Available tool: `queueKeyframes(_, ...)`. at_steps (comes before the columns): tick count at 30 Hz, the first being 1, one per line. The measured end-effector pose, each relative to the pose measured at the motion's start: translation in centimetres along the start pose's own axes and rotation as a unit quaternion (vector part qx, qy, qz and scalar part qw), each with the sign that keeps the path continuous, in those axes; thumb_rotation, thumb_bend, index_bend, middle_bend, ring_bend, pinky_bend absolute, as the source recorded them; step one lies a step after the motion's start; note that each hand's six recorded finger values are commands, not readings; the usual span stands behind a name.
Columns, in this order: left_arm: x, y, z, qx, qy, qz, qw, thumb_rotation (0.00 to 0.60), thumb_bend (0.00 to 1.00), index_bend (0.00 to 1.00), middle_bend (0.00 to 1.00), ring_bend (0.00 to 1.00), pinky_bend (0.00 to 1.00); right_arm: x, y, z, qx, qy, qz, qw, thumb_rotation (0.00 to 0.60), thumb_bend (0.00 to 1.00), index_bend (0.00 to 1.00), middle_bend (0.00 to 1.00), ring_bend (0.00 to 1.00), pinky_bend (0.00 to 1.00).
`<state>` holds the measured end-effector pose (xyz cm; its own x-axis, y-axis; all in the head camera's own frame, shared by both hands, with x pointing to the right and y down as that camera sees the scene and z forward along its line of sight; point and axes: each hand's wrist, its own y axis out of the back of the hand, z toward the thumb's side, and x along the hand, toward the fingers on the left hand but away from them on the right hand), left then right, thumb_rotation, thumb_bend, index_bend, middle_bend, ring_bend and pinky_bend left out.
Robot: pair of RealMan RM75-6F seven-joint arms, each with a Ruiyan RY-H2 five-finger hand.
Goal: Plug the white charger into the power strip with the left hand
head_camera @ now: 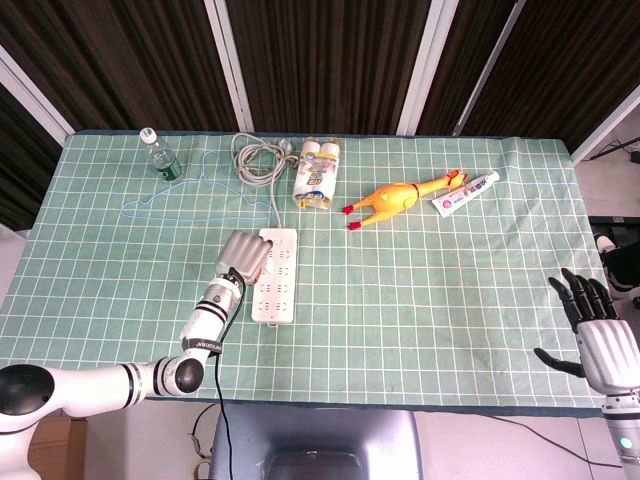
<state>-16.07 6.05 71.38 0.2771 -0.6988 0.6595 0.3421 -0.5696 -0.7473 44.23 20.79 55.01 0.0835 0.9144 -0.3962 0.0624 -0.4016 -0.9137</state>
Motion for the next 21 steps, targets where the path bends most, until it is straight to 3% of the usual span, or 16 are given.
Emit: queueKeyframes(21,0.09,-0.54,0.39,0.013,0.003,-0.015,0.9998,0.6,0.77,0.74,0.73,0.58,0.5,0.12,-0.14,-0.36,-0.001,-0.006,0.002,1.0,0.6,0.0,0.0,0.05,0.0,0.12)
